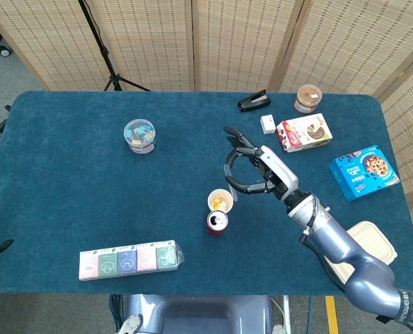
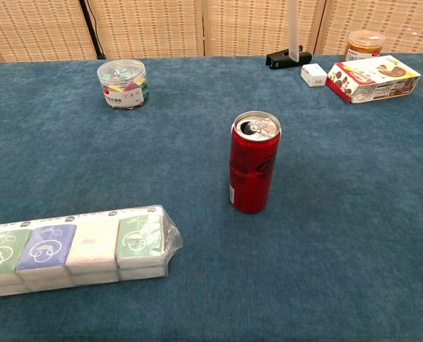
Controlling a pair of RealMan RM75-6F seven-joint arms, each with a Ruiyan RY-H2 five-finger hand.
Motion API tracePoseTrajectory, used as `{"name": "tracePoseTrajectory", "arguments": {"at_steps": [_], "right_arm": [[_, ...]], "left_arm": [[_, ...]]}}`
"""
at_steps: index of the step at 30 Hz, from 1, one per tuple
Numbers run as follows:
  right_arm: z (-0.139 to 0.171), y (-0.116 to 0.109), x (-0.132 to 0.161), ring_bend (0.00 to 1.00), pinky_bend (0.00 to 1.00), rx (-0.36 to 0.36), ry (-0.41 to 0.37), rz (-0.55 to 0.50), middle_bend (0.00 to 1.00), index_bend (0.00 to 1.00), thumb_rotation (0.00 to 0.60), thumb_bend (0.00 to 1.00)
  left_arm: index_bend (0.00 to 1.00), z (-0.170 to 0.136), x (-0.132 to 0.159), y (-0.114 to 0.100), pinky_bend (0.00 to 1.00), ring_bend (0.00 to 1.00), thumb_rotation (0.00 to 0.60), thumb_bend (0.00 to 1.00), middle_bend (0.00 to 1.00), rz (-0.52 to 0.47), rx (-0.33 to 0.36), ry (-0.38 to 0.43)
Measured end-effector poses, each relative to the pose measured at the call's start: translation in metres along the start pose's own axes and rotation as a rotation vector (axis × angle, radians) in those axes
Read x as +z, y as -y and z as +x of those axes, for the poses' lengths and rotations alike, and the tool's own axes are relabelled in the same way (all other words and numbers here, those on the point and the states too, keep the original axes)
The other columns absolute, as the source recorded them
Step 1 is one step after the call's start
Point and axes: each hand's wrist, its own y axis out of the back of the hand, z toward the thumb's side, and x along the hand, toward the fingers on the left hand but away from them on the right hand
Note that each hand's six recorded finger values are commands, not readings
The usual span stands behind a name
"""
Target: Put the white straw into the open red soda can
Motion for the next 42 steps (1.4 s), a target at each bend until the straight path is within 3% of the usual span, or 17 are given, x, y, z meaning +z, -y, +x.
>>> {"name": "tracePoseTrajectory", "arguments": {"at_steps": [15, 24, 42], "right_arm": [[-0.005, 0.039, -0.032, 0.00, 0.00, 0.146, 0.005, -0.001, 0.00, 0.59, 0.600, 0.51], [-0.010, 0.045, -0.027, 0.00, 0.00, 0.158, -0.017, -0.027, 0.00, 0.59, 0.600, 0.51], [-0.016, 0.058, -0.042, 0.00, 0.00, 0.186, 0.023, -0.040, 0.00, 0.59, 0.600, 0.53]], "left_arm": [[0.00, -0.002, -0.002, 0.002, 0.00, 0.00, 0.600, 0.00, 0.00, 0.014, 0.004, -0.006], [0.00, -0.002, -0.002, 0.003, 0.00, 0.00, 0.600, 0.00, 0.00, 0.020, 0.005, -0.009], [0.00, 0.000, -0.003, 0.004, 0.00, 0.00, 0.600, 0.00, 0.00, 0.023, -0.002, -0.013]]}}
